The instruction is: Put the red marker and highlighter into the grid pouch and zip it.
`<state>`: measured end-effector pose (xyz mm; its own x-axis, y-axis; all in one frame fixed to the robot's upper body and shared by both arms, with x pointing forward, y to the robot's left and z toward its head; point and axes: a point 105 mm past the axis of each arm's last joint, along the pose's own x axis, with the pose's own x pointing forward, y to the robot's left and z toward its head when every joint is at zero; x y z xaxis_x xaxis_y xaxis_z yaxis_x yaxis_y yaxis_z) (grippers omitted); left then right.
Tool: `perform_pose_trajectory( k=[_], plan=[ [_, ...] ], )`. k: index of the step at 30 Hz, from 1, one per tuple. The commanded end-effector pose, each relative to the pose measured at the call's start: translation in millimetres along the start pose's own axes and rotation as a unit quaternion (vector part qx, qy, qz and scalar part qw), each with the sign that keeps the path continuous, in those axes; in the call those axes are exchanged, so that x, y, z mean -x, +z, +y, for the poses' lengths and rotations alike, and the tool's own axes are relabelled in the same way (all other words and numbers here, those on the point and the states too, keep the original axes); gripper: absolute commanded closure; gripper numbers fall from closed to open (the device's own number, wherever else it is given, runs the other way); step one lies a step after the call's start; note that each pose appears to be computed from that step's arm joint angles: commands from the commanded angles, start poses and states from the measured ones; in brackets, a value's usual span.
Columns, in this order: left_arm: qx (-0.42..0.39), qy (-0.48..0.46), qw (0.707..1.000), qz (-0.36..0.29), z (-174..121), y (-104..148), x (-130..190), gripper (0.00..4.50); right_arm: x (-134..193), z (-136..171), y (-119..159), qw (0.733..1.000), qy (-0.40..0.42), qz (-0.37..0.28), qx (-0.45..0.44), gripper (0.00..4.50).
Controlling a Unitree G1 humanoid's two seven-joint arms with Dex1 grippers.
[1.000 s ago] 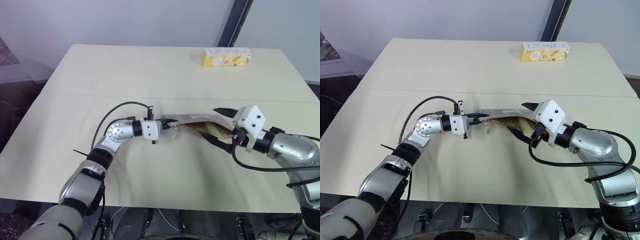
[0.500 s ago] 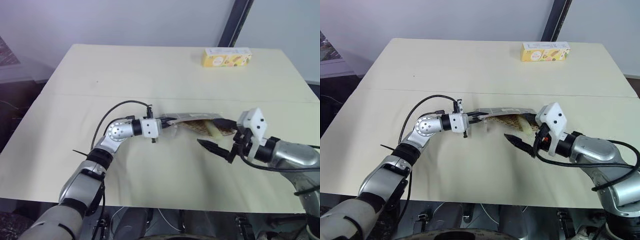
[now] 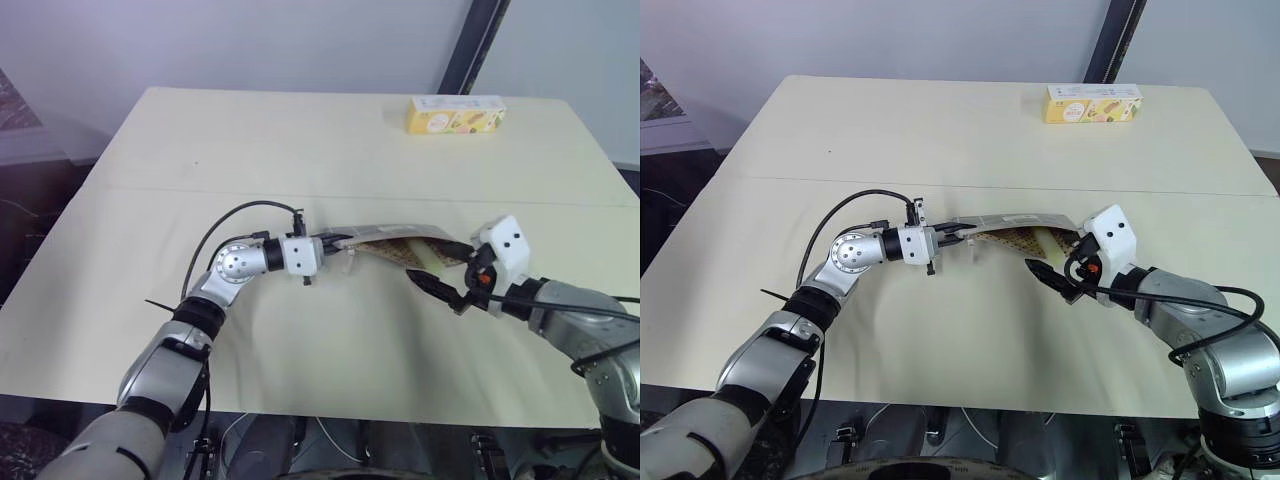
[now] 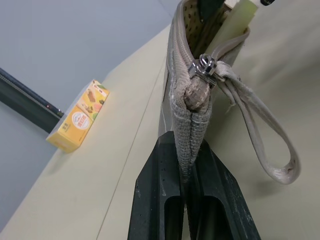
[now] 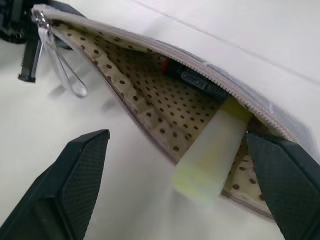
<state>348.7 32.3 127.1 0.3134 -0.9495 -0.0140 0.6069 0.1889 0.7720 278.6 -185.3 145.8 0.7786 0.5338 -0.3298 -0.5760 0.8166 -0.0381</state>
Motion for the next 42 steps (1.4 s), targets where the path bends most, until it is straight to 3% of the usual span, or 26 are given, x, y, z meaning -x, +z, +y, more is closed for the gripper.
perform_pose_trajectory(
  k=[1, 5, 14, 16, 20, 21, 22, 26, 34, 38, 42],
  plan=[
    [-0.023, 0.013, 0.999, -0.021, 8, 11, -1, 4.5, -3, -6, 6, 0.999, -0.024, -0.009, -0.026, 0.03],
    [-0.025, 0.013, 0.999, -0.022, 7, 12, -2, 4.5, -8, -19, 5, 0.997, -0.065, -0.009, -0.045, 0.03],
    [-0.029, 0.009, 0.999, -0.022, 3, 13, -2, 4.5, -15, -15, -3, 0.994, -0.071, -0.004, -0.088, 0.03],
    [-0.03, 0.009, 0.999, -0.022, 3, 13, -2, 4.5, -14, -16, -2, 0.994, -0.074, -0.004, -0.086, 0.84],
    [-0.031, 0.007, 0.999, -0.022, 2, 13, -3, 4.5, -13, -17, -3, 0.994, -0.074, -0.002, -0.083, 3.02],
    [-0.032, 0.006, 0.999, -0.023, 2, 13, -3, 4.5, -13, -16, -4, 0.994, -0.074, 0.001, -0.08, 3.46],
    [-0.032, 0.007, 0.999, -0.023, 2, 14, -3, 4.5, -13, -15, -5, 0.995, -0.07, 0.007, -0.073, 3.61],
    [-0.032, 0.005, 0.999, -0.024, 1, 14, -3, 4.5, -13, -10, -7, 0.997, -0.056, 0.018, -0.054, 3.59],
    [-0.034, 0.005, 0.999, -0.031, 2, 16, -3, 4.5, -13, 25, 15, 0.997, 0.06, -0.043, -0.009, 3.59],
    [-0.035, 0.0, 0.998, -0.057, 0, 24, -2, 4.5, -14, 26, 8, 0.996, 0.073, -0.017, 0.051, 3.59],
    [-0.03, -0.011, 0.996, -0.079, -3, 31, 0, 4.5, -20, 22, 15, 0.994, 0.077, -0.037, 0.061, 3.59]
  ],
)
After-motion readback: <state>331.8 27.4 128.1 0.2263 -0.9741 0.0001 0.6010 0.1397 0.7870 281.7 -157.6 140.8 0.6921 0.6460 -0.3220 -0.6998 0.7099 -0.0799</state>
